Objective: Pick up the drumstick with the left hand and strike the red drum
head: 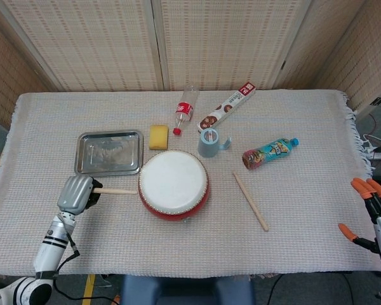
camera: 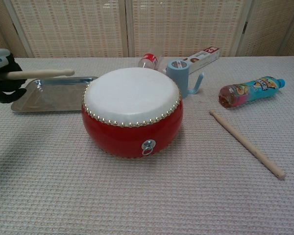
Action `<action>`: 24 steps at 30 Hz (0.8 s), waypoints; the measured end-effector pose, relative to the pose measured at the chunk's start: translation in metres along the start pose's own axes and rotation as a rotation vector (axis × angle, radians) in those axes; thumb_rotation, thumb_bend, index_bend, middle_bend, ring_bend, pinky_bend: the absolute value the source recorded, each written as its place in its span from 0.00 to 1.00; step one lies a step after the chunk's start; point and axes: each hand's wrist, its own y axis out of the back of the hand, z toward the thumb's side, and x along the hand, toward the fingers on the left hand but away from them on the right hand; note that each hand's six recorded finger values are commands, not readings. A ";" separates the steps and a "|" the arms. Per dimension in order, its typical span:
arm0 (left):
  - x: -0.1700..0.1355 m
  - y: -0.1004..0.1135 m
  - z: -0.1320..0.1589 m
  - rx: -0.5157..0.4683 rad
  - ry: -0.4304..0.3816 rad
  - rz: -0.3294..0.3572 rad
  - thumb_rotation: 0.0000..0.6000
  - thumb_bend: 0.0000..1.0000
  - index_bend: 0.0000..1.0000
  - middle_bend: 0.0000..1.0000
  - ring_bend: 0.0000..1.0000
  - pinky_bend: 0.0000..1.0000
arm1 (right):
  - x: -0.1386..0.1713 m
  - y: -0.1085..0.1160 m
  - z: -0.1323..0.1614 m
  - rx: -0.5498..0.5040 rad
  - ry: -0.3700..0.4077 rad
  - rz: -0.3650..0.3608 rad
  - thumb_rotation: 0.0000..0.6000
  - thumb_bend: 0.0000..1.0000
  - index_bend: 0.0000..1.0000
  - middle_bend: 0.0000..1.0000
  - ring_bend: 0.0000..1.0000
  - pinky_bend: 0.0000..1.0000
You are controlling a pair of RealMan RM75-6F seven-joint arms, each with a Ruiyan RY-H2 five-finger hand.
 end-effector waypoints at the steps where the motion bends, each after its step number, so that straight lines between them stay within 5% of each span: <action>1: 0.003 0.002 0.003 0.022 0.003 0.006 1.00 0.89 1.00 1.00 1.00 1.00 | -0.001 -0.001 0.000 -0.004 0.002 0.002 1.00 0.18 0.12 0.11 0.04 0.19; 11: 0.033 0.012 0.039 0.130 0.007 0.009 1.00 0.88 1.00 1.00 1.00 1.00 | 0.000 -0.004 -0.001 -0.028 0.004 0.004 1.00 0.18 0.12 0.11 0.04 0.19; 24: 0.053 -0.016 0.078 0.354 -0.029 -0.012 1.00 0.87 1.00 1.00 1.00 1.00 | 0.005 -0.008 -0.009 -0.052 -0.013 0.009 1.00 0.18 0.12 0.11 0.04 0.19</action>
